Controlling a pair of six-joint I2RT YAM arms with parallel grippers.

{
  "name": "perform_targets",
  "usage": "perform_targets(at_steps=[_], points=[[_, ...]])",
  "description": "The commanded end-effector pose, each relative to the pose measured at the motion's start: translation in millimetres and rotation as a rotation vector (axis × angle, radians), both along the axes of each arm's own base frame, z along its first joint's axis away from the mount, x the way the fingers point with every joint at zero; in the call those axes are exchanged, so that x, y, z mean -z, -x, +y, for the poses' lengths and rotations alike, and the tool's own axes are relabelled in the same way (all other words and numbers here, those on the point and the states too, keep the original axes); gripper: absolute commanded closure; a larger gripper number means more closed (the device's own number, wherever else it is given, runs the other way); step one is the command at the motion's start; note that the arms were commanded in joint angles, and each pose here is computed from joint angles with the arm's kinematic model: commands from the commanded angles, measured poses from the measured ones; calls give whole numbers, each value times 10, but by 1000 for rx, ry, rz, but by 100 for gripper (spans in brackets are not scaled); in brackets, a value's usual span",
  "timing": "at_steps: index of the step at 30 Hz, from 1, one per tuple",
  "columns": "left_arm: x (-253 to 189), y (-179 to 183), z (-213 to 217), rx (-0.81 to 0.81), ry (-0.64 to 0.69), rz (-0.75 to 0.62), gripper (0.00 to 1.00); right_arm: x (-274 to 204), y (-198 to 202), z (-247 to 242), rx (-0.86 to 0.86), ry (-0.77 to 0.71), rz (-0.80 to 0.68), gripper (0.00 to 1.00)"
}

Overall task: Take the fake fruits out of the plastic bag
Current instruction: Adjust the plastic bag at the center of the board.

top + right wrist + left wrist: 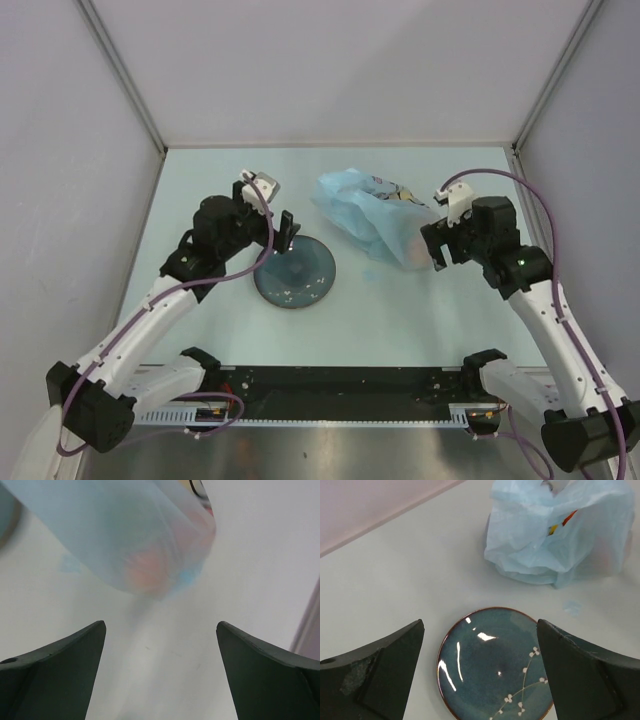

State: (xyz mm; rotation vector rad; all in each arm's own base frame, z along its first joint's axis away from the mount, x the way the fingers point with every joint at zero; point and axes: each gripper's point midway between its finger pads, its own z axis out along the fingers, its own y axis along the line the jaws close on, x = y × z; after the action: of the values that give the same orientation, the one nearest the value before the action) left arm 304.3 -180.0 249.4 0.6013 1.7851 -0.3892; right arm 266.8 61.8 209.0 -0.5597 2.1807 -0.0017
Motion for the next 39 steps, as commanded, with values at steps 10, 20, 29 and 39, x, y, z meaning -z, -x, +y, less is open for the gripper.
perform_targets(at_steps=[10, 20, 29, 39], points=[[-735, -54, -376, 168, 148, -62, 2, -1517, -101, 1107, -436, -293, -202, 6], [-526, -377, -661, 208, 177, 33, 15, -1360, -276, 1805, -577, -116, -259, 8], [-285, -862, -820, 169, 196, 131, 42, -1097, -923, 1981, -379, 93, -372, 21], [-642, -1096, -897, 221, 289, 103, 100, -1281, -1076, 1720, -303, 67, -401, 100]])
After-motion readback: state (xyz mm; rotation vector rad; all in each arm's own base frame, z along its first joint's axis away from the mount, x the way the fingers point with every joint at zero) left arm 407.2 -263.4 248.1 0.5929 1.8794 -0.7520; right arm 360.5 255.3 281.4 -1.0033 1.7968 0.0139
